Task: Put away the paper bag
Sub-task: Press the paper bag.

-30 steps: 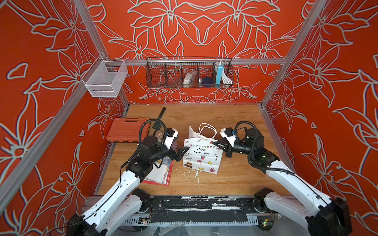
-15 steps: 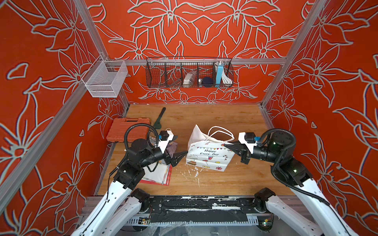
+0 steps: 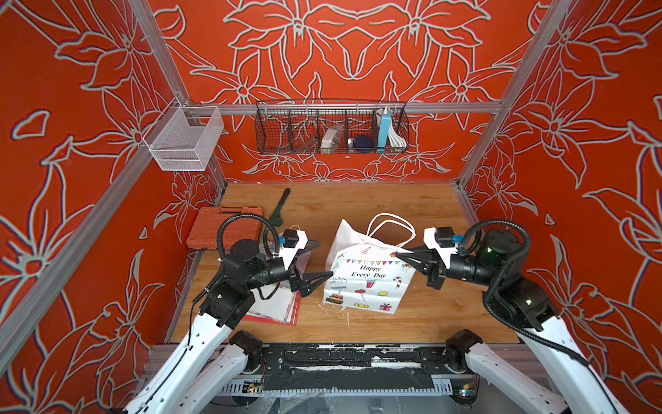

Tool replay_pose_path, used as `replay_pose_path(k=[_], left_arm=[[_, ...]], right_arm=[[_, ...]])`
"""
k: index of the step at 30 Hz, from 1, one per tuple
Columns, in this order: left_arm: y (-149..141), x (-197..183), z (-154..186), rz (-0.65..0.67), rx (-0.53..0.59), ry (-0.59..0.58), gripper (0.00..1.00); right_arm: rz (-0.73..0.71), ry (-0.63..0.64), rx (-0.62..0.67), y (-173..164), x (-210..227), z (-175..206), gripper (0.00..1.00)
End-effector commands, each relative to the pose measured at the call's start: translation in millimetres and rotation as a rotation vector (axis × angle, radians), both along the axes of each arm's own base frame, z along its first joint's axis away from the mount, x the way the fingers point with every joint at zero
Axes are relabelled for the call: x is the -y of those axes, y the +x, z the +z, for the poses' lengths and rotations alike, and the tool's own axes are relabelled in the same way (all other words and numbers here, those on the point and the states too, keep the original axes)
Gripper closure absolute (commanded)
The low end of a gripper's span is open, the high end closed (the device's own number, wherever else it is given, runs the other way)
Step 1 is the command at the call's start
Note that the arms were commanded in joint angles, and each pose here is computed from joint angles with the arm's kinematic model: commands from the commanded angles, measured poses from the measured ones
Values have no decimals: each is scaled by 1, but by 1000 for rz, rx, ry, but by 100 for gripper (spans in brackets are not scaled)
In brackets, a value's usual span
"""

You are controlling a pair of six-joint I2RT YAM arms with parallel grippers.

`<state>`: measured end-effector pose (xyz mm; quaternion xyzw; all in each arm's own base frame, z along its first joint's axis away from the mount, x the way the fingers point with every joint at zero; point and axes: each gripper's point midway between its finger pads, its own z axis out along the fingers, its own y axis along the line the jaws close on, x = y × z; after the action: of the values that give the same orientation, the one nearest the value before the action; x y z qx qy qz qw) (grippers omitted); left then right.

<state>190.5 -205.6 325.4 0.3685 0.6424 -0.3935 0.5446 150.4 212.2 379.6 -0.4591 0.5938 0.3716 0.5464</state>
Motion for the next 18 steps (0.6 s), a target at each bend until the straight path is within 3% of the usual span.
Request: replay_pose_path(k=[1,6,14,18], left_arm=[[4,-6,2,51,40,21,1],[-6,4,6,-54,24,4,1],[7,10,11,-53,43,-1,1],[4,15,12,-107,42,2,1]], right_arm=[[-55,-8,25,6,4,9,100],[56,29,-15,-4,-7,8,100],[347,50,-74,-49,-21,3,100],[414,44,-111,-60,-22,-2,100]])
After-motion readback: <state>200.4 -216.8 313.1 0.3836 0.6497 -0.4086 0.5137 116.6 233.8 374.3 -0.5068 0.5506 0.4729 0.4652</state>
